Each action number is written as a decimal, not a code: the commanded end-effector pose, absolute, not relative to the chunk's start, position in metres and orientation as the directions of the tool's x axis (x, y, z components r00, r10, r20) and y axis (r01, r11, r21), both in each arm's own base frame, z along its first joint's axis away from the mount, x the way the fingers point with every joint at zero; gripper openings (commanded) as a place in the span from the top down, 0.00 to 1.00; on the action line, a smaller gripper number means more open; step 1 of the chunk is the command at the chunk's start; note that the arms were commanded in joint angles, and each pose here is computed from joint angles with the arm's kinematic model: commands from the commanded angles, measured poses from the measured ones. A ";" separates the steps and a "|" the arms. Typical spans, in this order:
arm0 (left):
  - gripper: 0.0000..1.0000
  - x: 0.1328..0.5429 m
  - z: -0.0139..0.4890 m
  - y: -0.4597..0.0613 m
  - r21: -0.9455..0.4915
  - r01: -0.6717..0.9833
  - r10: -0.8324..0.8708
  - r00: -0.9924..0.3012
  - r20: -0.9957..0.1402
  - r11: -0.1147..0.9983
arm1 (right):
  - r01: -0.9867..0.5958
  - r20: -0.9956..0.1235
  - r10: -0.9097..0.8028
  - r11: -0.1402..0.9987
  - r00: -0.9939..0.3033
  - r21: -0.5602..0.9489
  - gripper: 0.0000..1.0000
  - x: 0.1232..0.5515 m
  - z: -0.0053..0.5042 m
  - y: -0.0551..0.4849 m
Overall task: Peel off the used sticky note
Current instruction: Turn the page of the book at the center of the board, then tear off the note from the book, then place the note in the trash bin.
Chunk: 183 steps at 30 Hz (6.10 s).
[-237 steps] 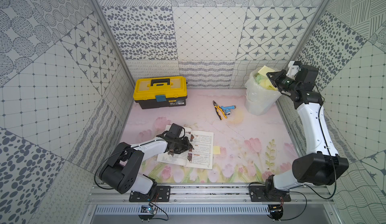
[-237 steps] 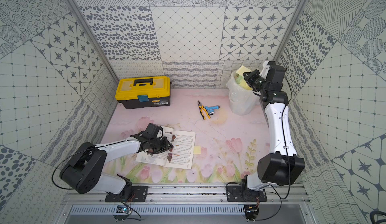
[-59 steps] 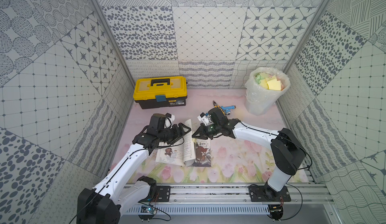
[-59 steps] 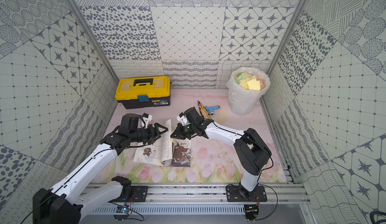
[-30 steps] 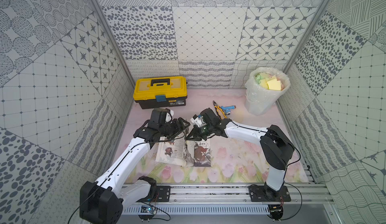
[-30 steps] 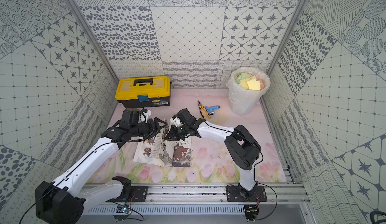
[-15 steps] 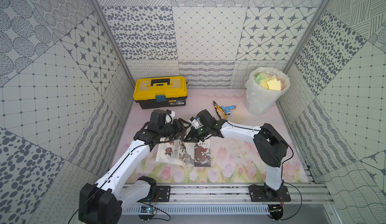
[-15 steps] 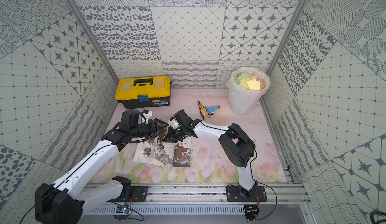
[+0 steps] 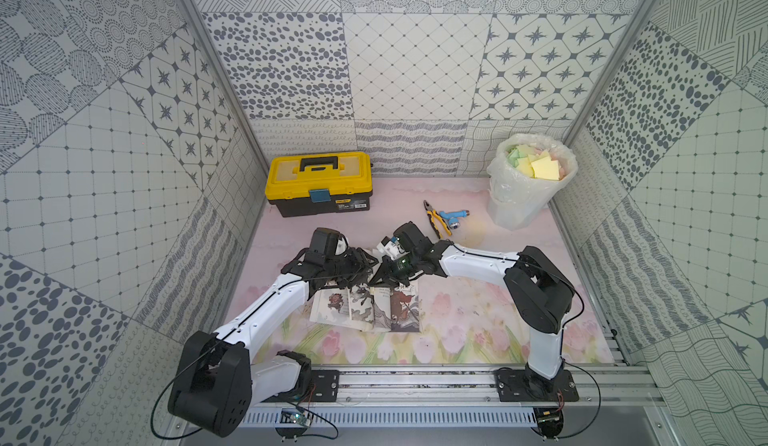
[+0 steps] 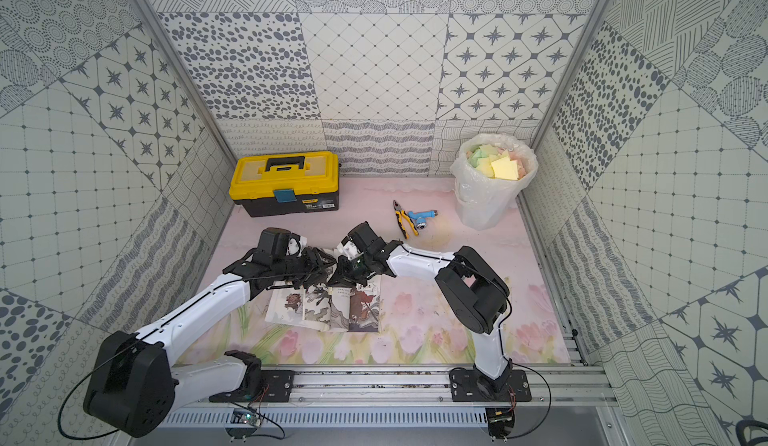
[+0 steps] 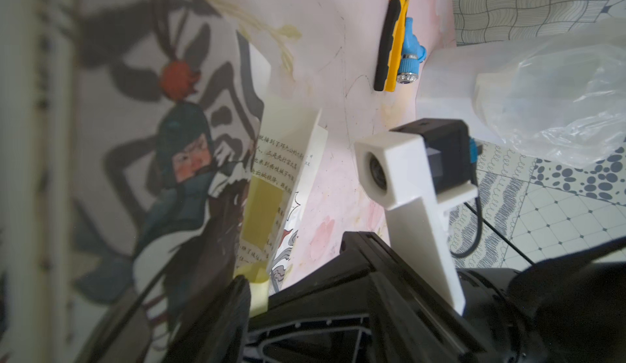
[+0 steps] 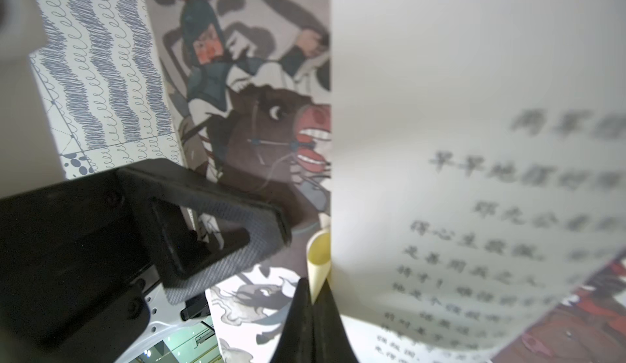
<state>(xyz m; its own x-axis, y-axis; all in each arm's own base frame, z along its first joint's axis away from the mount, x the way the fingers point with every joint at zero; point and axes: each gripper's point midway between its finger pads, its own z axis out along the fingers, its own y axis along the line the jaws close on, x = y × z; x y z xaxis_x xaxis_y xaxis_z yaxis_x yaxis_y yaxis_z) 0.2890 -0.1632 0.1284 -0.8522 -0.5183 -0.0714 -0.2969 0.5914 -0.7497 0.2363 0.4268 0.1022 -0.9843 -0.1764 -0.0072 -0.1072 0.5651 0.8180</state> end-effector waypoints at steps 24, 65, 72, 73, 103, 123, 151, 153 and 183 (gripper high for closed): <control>0.56 0.266 0.040 -0.117 -0.428 -0.357 -0.439 -0.892 -0.109 0.830 | -0.062 -0.067 -0.014 0.595 -0.998 0.801 0.97 0.253 0.109 0.339; 0.79 0.289 0.093 -0.219 -0.769 -0.164 -0.242 -0.970 0.013 0.618 | 0.009 -0.038 0.060 0.631 -0.997 0.775 0.96 0.251 0.087 0.301; 0.79 0.284 0.076 -0.230 -0.752 -0.183 -0.196 -0.978 0.073 0.633 | 0.012 -0.035 0.063 0.630 -0.997 0.777 0.96 0.252 0.087 0.303; 0.79 0.283 0.074 -0.232 -0.749 -0.183 -0.190 -0.979 0.078 0.636 | 0.013 -0.034 0.062 0.630 -0.998 0.776 0.96 0.252 0.086 0.302; 0.84 0.257 0.018 -0.237 -0.628 -0.208 -0.115 -0.976 0.185 0.750 | 0.163 0.053 0.202 0.580 -0.978 0.798 1.00 0.261 0.071 0.305; 0.87 0.257 0.016 -0.235 -0.616 -0.200 -0.115 -0.978 0.175 0.762 | 0.321 0.137 0.374 0.488 -0.917 0.812 1.00 0.275 0.056 0.301; 0.86 0.261 0.037 -0.244 -0.675 -0.177 -0.102 -0.983 0.150 0.716 | 0.163 -0.055 0.434 0.449 -0.899 0.879 1.00 0.298 0.135 0.271; 0.85 0.262 0.041 -0.246 -0.687 -0.174 -0.101 -0.984 0.145 0.706 | 0.121 -0.113 0.436 0.474 -0.893 0.872 1.00 0.301 0.154 0.263; 0.79 0.268 0.066 -0.249 -0.741 -0.117 -0.099 -0.993 0.068 0.662 | -0.020 -0.555 0.736 0.595 -0.388 0.803 1.00 0.435 0.405 0.007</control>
<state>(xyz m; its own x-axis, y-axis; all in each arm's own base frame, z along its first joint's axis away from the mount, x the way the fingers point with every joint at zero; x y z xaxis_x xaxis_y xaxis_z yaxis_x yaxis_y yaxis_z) 0.2680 -0.2479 0.0604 -0.9898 -0.1146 0.0851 -0.1404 0.6749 -0.7244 0.4253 0.0224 0.3999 -0.4128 0.7430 -0.5268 -0.0247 0.5690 0.8219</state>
